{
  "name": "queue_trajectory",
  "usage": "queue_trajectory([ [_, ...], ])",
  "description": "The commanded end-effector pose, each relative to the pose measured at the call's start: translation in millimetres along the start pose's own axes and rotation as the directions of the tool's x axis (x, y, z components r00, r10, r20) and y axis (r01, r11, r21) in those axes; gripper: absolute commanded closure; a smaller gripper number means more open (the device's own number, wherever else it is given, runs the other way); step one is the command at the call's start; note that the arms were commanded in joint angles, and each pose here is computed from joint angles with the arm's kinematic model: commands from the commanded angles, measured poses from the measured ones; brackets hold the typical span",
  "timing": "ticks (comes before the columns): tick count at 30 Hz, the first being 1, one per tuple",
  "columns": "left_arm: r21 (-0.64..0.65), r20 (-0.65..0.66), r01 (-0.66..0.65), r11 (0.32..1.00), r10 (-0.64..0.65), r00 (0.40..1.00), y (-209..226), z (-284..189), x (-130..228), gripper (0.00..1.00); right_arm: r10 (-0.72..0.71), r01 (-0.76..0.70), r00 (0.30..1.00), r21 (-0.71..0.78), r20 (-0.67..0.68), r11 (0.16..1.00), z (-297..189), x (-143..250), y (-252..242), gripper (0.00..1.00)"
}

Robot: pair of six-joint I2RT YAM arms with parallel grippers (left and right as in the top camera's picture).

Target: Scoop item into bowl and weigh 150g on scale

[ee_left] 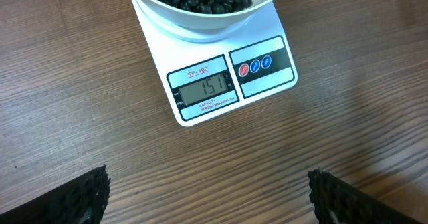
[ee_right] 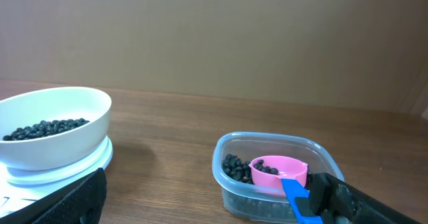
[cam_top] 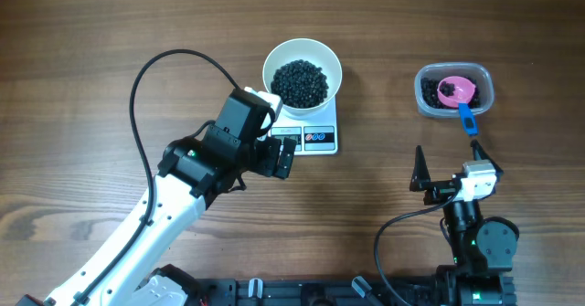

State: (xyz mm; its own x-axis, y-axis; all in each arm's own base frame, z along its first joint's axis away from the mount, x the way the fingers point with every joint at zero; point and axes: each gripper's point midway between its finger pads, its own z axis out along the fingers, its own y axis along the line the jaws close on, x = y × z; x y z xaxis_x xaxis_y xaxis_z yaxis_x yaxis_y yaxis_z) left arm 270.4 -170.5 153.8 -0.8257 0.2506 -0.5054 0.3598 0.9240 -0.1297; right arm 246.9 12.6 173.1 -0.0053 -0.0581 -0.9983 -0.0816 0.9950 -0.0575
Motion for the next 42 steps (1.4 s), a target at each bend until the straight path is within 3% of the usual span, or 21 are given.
queue_trajectory([
  [1, 0.003, -0.007, -0.006, 1.0, 0.006, 1.0, 1.7, 1.8, 2.3, 0.0, -0.012, 0.012, 1.0, 0.017, 0.01, 1.0, -0.7, -1.9, -2.4, 0.0],
  [5, 0.003, -0.006, -0.006, 1.0, 0.006, 1.0, 1.7, 1.7, 2.3, 0.0, 0.06, -0.06, 0.998, 0.02, 0.011, 0.998, -0.7, -1.8, -3.1, 0.0],
  [42, 0.003, -0.007, -0.006, 1.0, 0.006, 1.0, 1.7, 1.8, 2.3, 0.0, 0.058, -0.058, 0.998, 0.019, 0.013, 0.998, -0.7, -2.4, -3.0, 0.0],
])
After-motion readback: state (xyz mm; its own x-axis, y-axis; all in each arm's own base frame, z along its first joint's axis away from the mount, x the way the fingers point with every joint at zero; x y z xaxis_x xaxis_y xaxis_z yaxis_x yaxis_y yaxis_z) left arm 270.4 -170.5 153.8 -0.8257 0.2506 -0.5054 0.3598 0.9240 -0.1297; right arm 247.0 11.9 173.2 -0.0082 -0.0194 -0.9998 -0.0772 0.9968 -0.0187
